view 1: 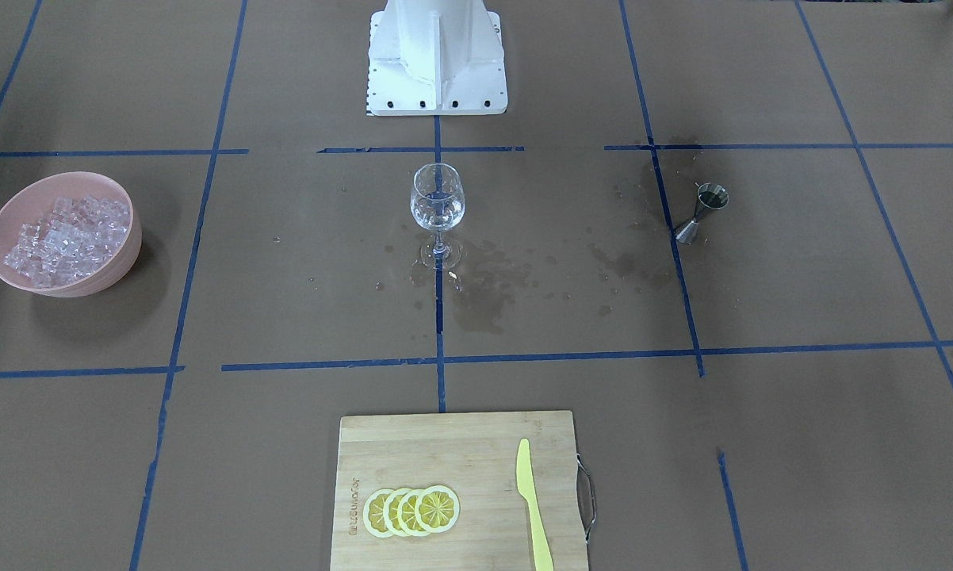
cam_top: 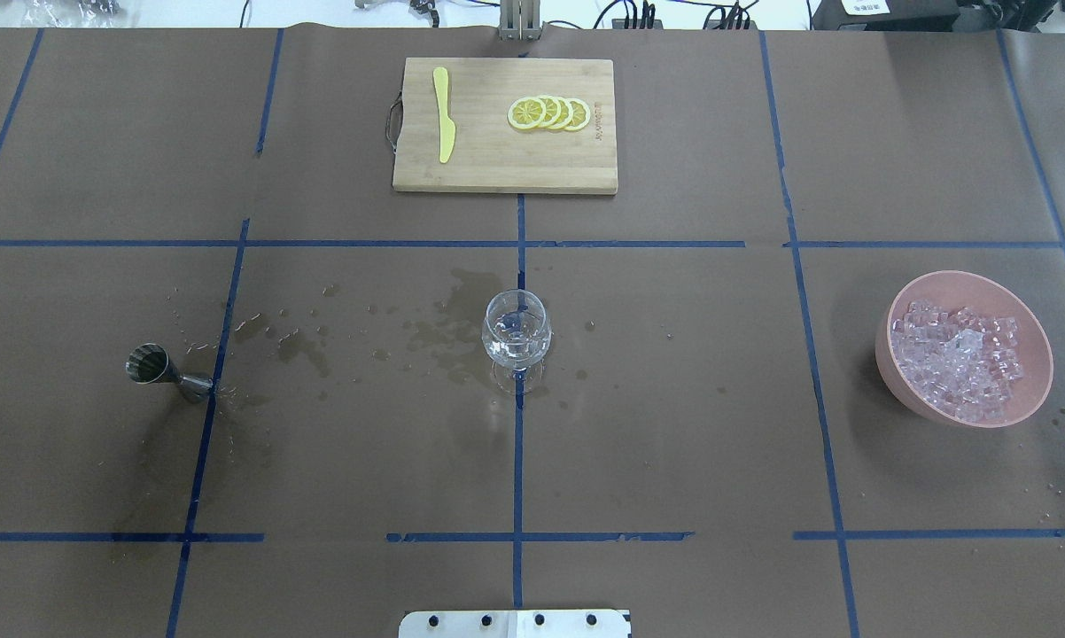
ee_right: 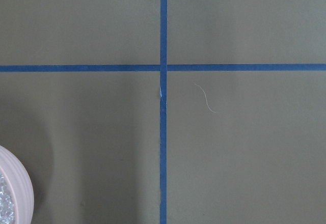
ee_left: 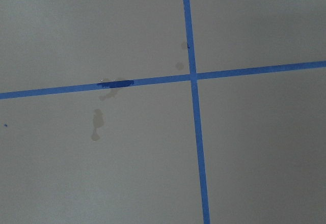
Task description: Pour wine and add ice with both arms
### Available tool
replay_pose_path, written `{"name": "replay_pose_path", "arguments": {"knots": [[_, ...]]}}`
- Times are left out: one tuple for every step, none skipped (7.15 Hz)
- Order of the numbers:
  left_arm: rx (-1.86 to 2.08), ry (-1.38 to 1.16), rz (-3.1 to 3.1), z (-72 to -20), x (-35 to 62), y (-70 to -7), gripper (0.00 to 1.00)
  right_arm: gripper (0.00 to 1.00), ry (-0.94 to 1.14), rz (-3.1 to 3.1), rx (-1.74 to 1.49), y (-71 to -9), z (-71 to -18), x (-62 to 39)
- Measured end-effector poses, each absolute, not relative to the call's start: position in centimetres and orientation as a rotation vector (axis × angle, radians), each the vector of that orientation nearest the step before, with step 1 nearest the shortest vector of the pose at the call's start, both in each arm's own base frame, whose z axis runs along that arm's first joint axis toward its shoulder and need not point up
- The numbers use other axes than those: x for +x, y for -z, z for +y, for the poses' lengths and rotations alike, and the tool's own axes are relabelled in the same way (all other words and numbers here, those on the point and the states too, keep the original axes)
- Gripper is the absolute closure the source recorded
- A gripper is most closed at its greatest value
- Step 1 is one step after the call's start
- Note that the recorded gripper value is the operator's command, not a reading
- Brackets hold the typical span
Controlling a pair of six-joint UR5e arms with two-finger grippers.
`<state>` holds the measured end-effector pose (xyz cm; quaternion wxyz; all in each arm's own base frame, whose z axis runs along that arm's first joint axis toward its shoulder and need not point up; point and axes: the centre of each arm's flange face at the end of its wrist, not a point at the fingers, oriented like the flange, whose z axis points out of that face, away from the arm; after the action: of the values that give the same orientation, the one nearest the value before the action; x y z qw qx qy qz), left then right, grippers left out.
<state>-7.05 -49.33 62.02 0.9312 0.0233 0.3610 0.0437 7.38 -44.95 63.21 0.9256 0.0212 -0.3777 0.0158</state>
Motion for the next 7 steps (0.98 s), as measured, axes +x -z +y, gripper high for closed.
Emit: {"name": "replay_pose_path", "arguments": {"knots": [[0.049,-0.09,0.739,-49.4,-7.0,-62.0,0.0,0.0,-0.031,-0.775,0.045,-63.2,-45.0,7.4],[0.05,-0.09,0.74,-49.4,-7.1,-61.9,0.0,0.0,-0.03,-0.775,0.046,-63.1,-45.0,7.4],[0.059,-0.09,0.741,-49.5,-7.1,-61.4,0.0,0.0,-0.031,-0.775,0.046,-63.1,-45.0,7.4],[0.085,-0.094,0.74,-49.6,-7.1,-59.9,0.0,0.0,-0.032,-0.775,0.047,-63.0,-45.0,7.4],[0.127,-0.091,0.738,-49.6,-7.1,-57.2,0.0,0.0,-0.033,-0.776,0.047,-63.0,-45.0,7.4],[0.179,-0.085,0.738,-49.5,-6.9,-53.6,0.0,0.0,-0.033,-0.776,0.048,-62.9,-45.0,7.4],[0.248,-0.099,0.74,-49.0,-6.5,-49.4,0.0,0.0,-0.032,-0.776,0.049,-62.9,-44.9,7.4]]}}
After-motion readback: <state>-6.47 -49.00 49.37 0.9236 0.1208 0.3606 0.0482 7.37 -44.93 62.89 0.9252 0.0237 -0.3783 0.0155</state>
